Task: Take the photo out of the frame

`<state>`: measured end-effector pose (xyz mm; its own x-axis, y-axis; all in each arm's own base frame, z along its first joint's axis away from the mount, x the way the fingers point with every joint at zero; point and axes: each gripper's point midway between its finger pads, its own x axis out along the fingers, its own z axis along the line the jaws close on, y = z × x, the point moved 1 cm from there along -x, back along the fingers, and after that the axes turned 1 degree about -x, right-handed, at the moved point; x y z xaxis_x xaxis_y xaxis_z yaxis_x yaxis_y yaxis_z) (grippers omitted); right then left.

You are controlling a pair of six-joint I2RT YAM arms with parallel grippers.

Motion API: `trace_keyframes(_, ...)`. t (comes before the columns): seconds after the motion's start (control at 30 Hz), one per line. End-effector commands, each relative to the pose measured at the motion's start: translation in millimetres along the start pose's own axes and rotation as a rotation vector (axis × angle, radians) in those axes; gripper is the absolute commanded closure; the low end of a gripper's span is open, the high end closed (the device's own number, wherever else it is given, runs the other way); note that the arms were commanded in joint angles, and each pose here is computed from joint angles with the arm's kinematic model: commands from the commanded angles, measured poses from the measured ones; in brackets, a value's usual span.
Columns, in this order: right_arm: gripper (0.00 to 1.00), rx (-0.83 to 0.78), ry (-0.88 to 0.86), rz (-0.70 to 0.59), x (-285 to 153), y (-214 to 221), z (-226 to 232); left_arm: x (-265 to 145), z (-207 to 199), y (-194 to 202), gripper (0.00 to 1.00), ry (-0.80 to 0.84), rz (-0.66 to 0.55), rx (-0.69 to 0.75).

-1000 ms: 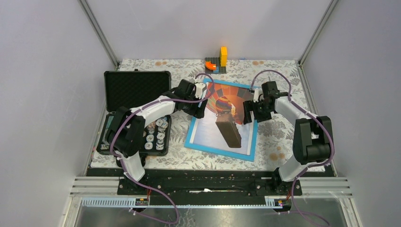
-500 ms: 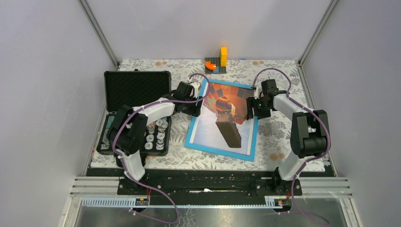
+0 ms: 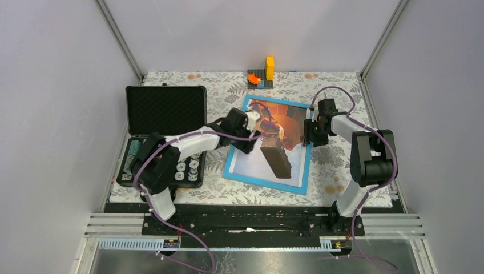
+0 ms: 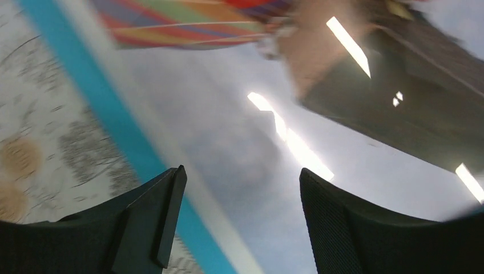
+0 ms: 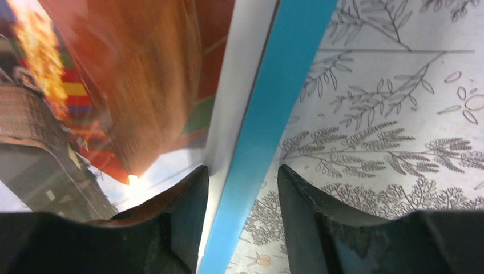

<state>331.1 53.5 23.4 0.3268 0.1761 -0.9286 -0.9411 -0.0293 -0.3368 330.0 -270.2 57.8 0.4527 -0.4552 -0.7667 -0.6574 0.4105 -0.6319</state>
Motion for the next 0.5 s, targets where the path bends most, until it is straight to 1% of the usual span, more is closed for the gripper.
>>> trace_keyframes(0.0, 0.51, 0.049, -0.022, 0.007, 5.9, -8.0, 5.6, -25.4, -67.2, -10.3, 0.19, 0.14, -0.08, 0.348)
trace_keyframes(0.03, 0.56, 0.051, -0.028, 0.016, 6.5, -7.7, 6.5, -27.9, -80.0, -3.5, 0.17, 0.167, -0.068, 0.421)
trace_keyframes(0.1, 0.69, 0.05, -0.033, 0.024, 4.4, -11.4, 7.8, -35.3, -99.6, 15.5, 0.13, 0.226, -0.013, 0.58)
trace_keyframes(0.13, 0.74, 0.05, -0.031, 0.029, 3.0, -12.4, 7.9, -40.4, -107.4, 21.9, 0.12, 0.248, 0.003, 0.639)
trace_keyframes(0.23, 0.87, 0.05, -0.02, 0.02, -6.0, -21.4, 7.6, -51.5, -121.6, 45.7, 0.1, 0.302, 0.062, 0.774)
trace_keyframes(0.3, 0.97, 0.055, -0.02, 0.015, -13.4, -26.6, 9.1, -58.9, -130.9, 57.2, 0.1, 0.333, 0.066, 0.836)
trace_keyframes(0.33, 1.0, 0.058, -0.02, 0.013, -16.4, -28.9, 10.0, -61.3, -135.2, 63.7, 0.1, 0.344, 0.067, 0.867)
trace_keyframes(0.4, 1.0, 0.074, -0.022, 0.012, -22.1, -31.6, 11.8, -65.5, -146.4, 70.1, 0.09, 0.326, 0.037, 0.943)
trace_keyframes(0.47, 1.0, 0.1, -0.034, 0.02, -26.3, -31.8, 15.6, -64.8, -151.7, 66.8, 0.09, 0.225, -0.022, 1.029)
